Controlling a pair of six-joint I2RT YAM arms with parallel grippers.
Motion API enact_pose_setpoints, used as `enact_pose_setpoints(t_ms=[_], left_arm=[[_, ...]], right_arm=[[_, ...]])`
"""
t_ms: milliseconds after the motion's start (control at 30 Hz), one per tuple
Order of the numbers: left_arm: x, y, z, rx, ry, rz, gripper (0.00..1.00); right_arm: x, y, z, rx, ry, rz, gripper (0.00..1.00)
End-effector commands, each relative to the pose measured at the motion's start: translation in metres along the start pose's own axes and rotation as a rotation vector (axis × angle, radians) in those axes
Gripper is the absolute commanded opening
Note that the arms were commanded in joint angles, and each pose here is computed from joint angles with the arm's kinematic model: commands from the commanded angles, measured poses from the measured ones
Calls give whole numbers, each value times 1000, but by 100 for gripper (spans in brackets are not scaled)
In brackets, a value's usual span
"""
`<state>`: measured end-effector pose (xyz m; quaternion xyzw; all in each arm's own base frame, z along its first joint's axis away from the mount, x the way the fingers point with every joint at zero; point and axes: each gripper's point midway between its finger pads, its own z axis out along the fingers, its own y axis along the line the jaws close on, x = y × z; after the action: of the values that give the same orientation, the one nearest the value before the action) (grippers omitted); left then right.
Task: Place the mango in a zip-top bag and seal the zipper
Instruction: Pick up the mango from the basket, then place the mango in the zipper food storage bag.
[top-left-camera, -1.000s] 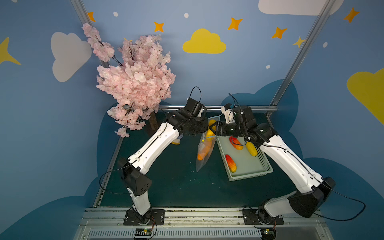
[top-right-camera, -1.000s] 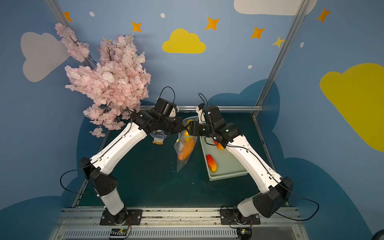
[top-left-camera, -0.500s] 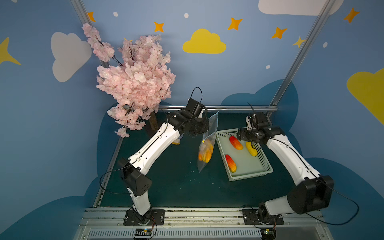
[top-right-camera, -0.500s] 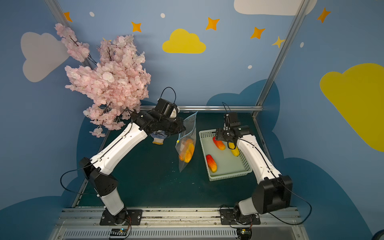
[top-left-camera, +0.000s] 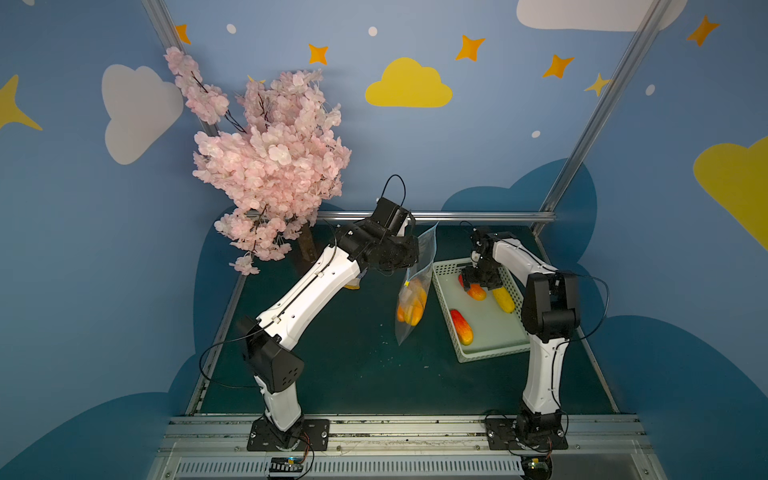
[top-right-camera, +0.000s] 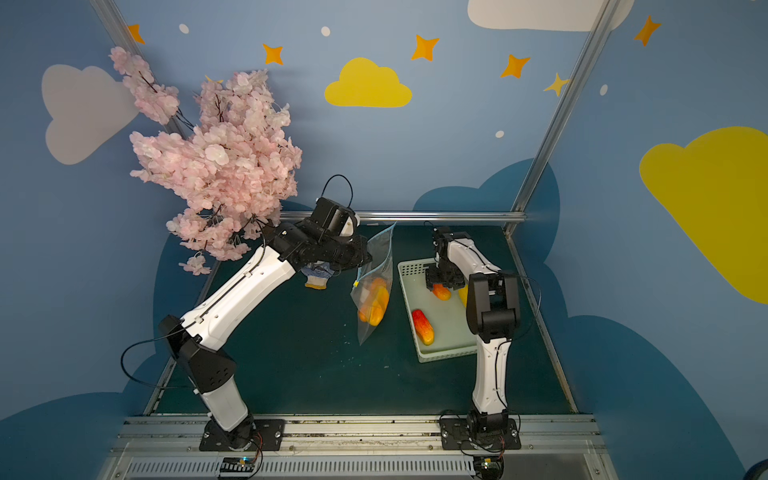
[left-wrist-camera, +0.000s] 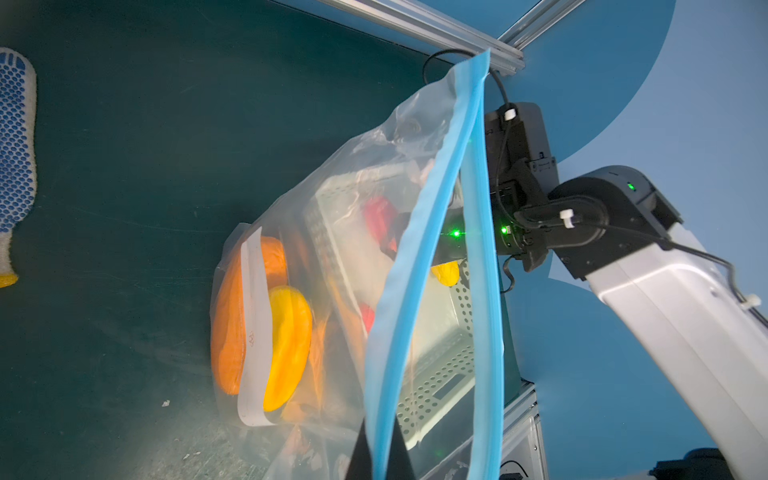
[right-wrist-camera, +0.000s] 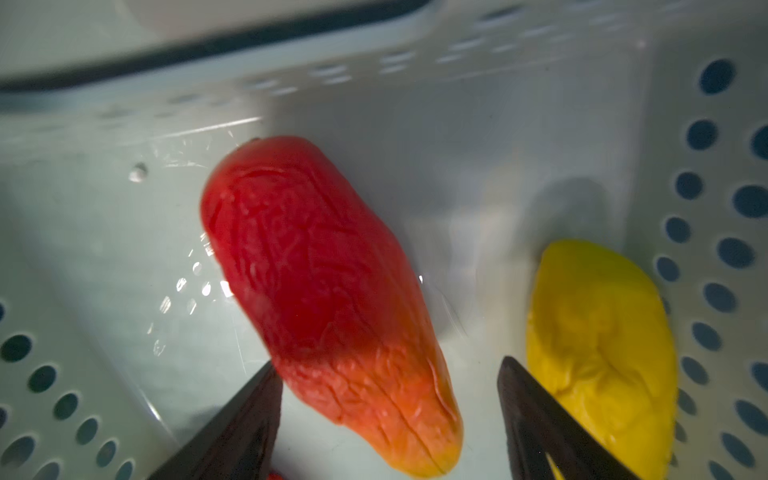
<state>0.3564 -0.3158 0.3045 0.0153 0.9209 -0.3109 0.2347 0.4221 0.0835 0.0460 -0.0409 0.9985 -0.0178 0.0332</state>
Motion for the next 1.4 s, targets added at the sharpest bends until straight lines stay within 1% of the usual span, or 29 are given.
enact_pose_setpoints(t_ms=[0,33,67,133,200,233,267,367,433,567,633,733,767,833,900,1033,1200,1367], left_arm=[[0,-3,-8,7,-11,19,3],[0,-2,-7,6,-10,19,3],[0,-2,-8,5,-11,20,3],[0,-2,-8,5,-11,23,3],[1,-1,-6,2,-5,23,3],[2,0,-5,-1,-2,23,3],[3,1,-5,-1,1,23,3],[2,1,-5,-1,0,20,3],[1,1,-6,2,-4,15,3],[-1,1,-6,0,-2,7,3],[-1,2,-7,-4,-2,3,3],[-2,3,-6,-4,-3,-1,3],[-1,3,-5,-5,-2,-1,3],[-2,4,-5,-5,-2,-6,3],[-2,3,-5,-1,-3,-9,3],[-2,2,-5,4,-1,-12,3],[-1,1,-8,0,-8,-10,3],[-3,0,-11,-2,-18,-4,3]], right_arm=[[5,10,3,-41,48,-17,77],[6,12,6,-49,53,-15,73],[6,15,8,-53,49,-14,68],[5,17,8,-65,28,-8,49],[2,18,-1,-74,-18,-2,33],[1,19,-10,-79,-55,-2,29],[1,19,-20,-82,-88,3,28],[5,24,-74,-105,-225,19,24],[9,35,-125,-176,-356,38,23],[22,79,-227,-459,-594,31,20],[30,103,-281,-608,-753,19,19],[42,133,-338,-764,-997,-39,19],[48,143,-347,-798,-1029,-62,19],[57,163,-355,-845,-1021,-124,19],[60,181,-354,-869,-1006,-176,20],[52,202,-347,-873,-1015,-230,21],[34,207,-337,-830,-1009,-225,21],[35,203,-317,-758,-999,-244,23]])
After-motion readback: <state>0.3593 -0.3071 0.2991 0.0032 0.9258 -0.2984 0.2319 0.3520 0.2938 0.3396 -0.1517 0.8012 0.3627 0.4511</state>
